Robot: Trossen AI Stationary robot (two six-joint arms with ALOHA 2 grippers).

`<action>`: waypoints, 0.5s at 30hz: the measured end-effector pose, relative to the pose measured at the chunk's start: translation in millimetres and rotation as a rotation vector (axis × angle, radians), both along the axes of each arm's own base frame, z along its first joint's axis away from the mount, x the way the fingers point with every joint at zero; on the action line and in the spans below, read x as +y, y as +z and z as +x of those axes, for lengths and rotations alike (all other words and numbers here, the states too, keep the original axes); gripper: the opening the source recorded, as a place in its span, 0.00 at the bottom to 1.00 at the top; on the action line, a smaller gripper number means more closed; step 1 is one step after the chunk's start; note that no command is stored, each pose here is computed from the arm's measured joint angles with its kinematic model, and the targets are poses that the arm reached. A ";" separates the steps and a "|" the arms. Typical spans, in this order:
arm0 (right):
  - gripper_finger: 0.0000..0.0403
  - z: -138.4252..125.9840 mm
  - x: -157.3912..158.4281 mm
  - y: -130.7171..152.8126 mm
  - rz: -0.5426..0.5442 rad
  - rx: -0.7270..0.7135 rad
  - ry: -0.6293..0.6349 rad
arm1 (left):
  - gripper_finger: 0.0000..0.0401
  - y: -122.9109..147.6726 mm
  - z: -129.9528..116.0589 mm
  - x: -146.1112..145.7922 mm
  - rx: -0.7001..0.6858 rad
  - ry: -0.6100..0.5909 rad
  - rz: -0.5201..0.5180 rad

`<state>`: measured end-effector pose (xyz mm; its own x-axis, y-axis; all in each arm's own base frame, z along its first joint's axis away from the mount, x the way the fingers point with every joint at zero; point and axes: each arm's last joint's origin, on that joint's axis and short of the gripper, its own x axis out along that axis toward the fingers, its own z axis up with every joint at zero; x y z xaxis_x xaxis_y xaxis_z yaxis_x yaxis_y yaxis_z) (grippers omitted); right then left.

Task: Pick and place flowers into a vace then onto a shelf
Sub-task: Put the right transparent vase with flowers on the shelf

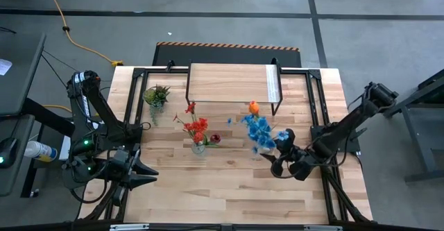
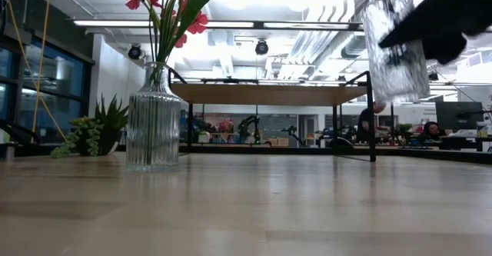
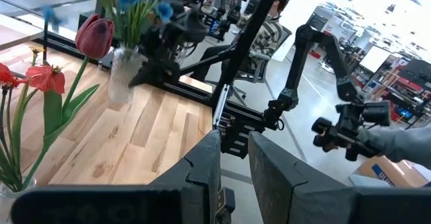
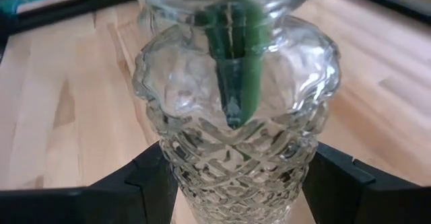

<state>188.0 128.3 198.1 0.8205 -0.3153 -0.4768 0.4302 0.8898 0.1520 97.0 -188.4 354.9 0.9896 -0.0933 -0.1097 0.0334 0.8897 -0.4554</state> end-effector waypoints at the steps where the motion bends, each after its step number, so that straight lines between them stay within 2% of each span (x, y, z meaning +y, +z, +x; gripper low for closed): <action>1: 0.61 0.2 0.0 7.3 -0.007 0.000 -0.005 | 0.28 0.0 0.1 0.0 0.000 0.000 0.000; 9: 0.61 12.0 -3.6 85.9 -0.109 0.039 -0.028 | 0.28 0.0 0.0 0.0 0.000 0.000 0.000; 15: 0.61 13.5 -20.7 149.8 -0.169 0.001 -0.134 | 0.28 0.0 0.0 -0.1 0.001 -0.002 0.000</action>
